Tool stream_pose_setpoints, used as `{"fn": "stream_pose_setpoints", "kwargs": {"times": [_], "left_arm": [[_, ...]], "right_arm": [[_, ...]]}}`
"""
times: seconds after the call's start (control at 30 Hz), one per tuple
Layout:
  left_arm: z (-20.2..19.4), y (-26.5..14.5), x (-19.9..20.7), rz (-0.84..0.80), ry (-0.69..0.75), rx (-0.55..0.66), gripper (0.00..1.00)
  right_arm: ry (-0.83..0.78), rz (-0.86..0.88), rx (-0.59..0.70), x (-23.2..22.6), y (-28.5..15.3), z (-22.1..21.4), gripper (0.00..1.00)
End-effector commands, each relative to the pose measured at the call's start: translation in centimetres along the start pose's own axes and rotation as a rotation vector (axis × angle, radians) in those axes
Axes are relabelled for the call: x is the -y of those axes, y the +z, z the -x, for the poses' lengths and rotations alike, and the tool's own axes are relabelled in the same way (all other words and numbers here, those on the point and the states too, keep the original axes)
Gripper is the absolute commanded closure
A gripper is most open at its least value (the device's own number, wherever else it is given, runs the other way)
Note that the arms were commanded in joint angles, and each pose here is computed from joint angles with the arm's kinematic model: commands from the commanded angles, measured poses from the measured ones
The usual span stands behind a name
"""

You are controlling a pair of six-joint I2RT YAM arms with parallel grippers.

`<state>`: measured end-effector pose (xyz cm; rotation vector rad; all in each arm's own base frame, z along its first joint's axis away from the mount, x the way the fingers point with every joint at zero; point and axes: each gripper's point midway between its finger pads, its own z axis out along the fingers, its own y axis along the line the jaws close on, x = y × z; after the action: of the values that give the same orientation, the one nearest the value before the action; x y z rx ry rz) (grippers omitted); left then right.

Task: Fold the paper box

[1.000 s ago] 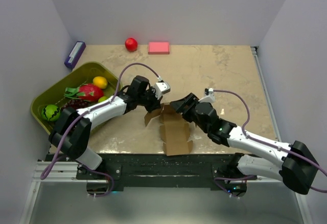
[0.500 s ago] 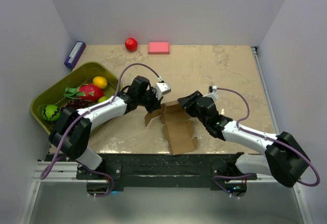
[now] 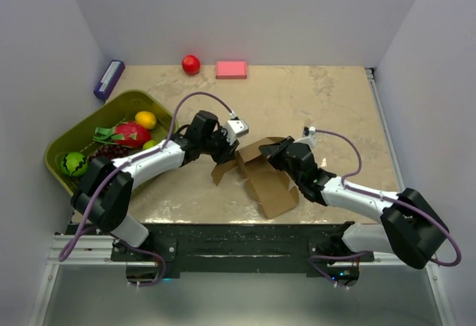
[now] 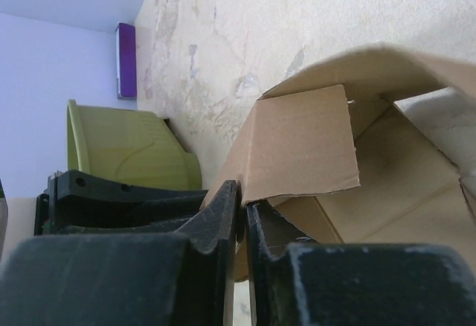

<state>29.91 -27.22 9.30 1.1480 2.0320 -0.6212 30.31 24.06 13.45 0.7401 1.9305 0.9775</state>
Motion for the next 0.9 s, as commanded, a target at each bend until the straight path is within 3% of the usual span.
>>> {"fn": "stream_pose_setpoints", "kwargs": {"times": [0.0,0.07,0.17,0.33,0.53,0.87], "left_arm": [[4.1,-1.8,-0.6,0.060,0.030,0.119,0.59],[6.0,-3.2,-0.8,0.091,0.045,0.176,0.50],[8.8,-5.9,-1.6,0.179,0.064,0.275,0.45],[12.7,-10.7,-0.7,0.290,0.083,0.492,0.44],[12.3,-7.6,7.0,0.093,0.038,0.558,0.51],[8.4,-2.3,12.1,-0.131,-0.028,0.563,0.61]], "right_arm": [[0.046,-0.018,0.057,0.6,0.3,0.7,0.99],[0.058,-0.030,0.072,0.6,0.4,1.1,1.00],[0.076,-0.048,0.097,0.6,0.6,1.5,1.00],[0.118,-0.065,0.116,0.3,1.0,1.8,1.00],[0.122,-0.078,0.124,0.1,0.9,2.0,1.00],[0.114,-0.089,0.145,0.6,0.3,2.4,1.00]]}}
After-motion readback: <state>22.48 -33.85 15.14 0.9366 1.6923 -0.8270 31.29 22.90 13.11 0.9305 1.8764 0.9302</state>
